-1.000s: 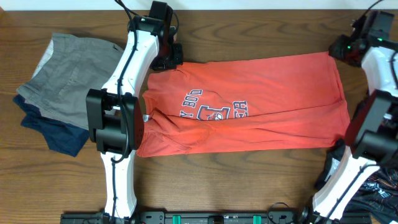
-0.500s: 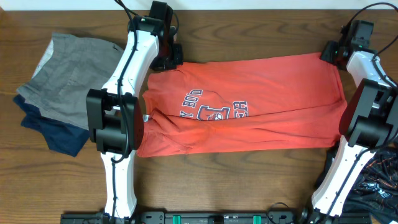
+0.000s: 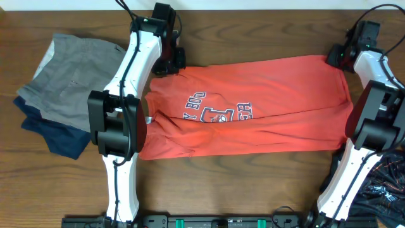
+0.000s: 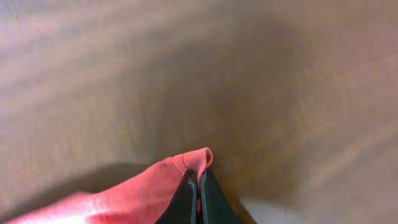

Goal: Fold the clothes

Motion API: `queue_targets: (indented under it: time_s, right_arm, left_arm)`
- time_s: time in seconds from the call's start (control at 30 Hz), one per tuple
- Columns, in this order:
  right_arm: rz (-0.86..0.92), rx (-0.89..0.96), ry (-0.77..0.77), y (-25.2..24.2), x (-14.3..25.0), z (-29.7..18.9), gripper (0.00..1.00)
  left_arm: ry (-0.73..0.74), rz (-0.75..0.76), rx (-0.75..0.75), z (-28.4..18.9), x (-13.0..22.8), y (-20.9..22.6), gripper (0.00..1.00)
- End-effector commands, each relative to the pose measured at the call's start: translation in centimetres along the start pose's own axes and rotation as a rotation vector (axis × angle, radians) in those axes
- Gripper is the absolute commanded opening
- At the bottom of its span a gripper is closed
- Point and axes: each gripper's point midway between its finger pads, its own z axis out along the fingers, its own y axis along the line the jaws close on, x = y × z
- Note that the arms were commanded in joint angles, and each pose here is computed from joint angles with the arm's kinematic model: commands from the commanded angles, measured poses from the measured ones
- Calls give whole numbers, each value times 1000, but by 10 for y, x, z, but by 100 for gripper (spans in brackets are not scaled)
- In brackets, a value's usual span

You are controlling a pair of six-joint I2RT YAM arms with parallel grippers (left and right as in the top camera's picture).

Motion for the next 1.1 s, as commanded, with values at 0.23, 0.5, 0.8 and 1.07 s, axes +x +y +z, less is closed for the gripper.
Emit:
queue_targets:
  time_s: [0.23, 0.5, 0.8, 1.07]
  right_arm:
    - [47, 181, -14, -40, -18, -139, 1]
    - [56, 310, 305, -74, 61, -175, 1]
    - [71, 376, 468, -95, 101, -187, 1]
    - [56, 399, 480, -101, 104, -187, 1]
  left_arm:
    - [58, -25, -29, -54, 38, 5, 6]
    - [300, -81, -97, -69, 99, 17, 6]
    - [416, -77, -132, -66, 129, 14, 6]
    - [543, -91, -191, -47, 166, 12, 6]
